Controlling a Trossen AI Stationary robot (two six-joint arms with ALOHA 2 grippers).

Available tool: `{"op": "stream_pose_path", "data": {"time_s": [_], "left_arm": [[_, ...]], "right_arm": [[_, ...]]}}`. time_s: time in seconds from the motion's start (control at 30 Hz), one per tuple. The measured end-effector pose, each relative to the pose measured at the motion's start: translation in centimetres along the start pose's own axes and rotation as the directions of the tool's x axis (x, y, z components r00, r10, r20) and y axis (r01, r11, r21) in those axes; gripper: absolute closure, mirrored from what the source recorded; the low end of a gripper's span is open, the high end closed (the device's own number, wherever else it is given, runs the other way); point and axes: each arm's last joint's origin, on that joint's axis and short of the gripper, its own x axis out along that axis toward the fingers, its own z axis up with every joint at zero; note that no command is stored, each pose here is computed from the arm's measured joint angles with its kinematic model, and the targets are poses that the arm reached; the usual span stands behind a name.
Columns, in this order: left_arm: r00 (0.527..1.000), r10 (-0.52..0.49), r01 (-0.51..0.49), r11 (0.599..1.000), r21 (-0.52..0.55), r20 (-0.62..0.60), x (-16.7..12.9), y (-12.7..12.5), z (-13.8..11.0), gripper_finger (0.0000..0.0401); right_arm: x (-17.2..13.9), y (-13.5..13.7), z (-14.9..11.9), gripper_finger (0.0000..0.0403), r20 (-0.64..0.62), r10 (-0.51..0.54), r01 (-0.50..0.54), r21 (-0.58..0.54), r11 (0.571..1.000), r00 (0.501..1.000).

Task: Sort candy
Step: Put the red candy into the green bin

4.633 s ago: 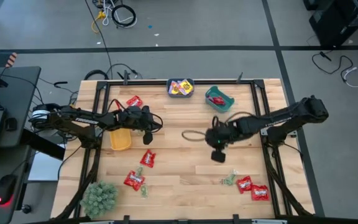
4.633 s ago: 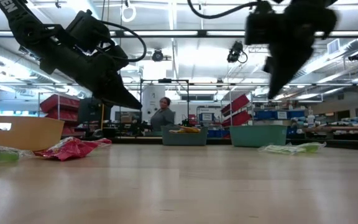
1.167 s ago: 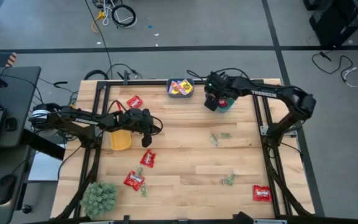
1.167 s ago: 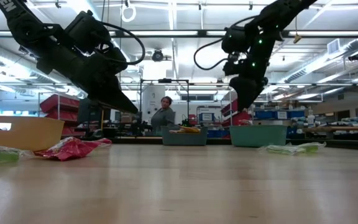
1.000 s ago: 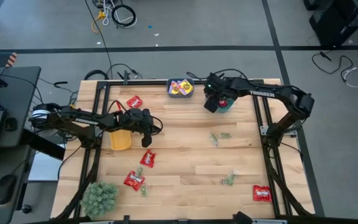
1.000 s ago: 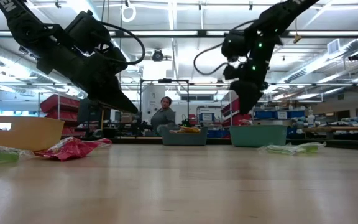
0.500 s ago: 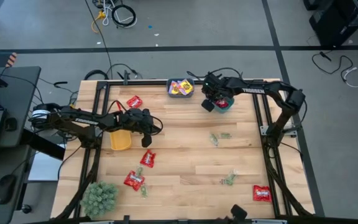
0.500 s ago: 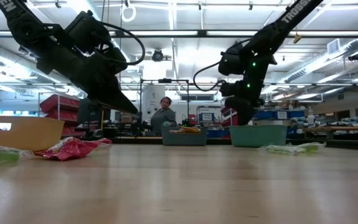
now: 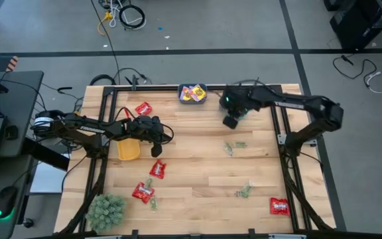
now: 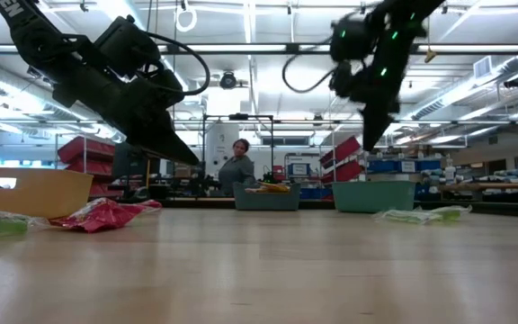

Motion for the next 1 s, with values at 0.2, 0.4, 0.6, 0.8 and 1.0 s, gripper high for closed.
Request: {"op": "stream_pose_path", "data": {"time_s": [0.2,0.4,0.6,0.8,1.0], "left_arm": [[1.0,-0.001,0.001,1.0,-0.002,-0.001,0.0,0.0,0.0,0.04],[0.999,-0.016,0.016,1.0,0.005,-0.029,0.0,-0.5,-0.3,0.04],[0.999,-0.027,0.028,0.999,0.024,-0.027,0.1,-0.9,-0.3,0.04],[1.0,-0.016,0.017,0.999,0.049,-0.025,0.1,-0.9,-0.3,0.04],[1.0,-0.014,0.015,0.999,0.038,-0.026,0.1,-0.9,-0.3,0.04]], "right_arm": [[-3.8,6.6,-3.8,0.0385,-0.079,0.11,-0.115,-0.066,0.991,0.991],[-6.7,13.0,-8.8,0.0399,-0.164,0.194,-0.208,-0.075,0.975,0.967],[-8.2,18.1,-14.5,0.0377,-0.228,0.237,-0.248,-0.023,0.968,0.944],[-8.3,21.6,-19.3,0.033,-0.361,0.236,-0.236,0.044,0.971,0.902],[-7.3,24.3,-22.2,0.0249,-0.44,0.231,-0.228,0.059,0.972,0.868]]}}
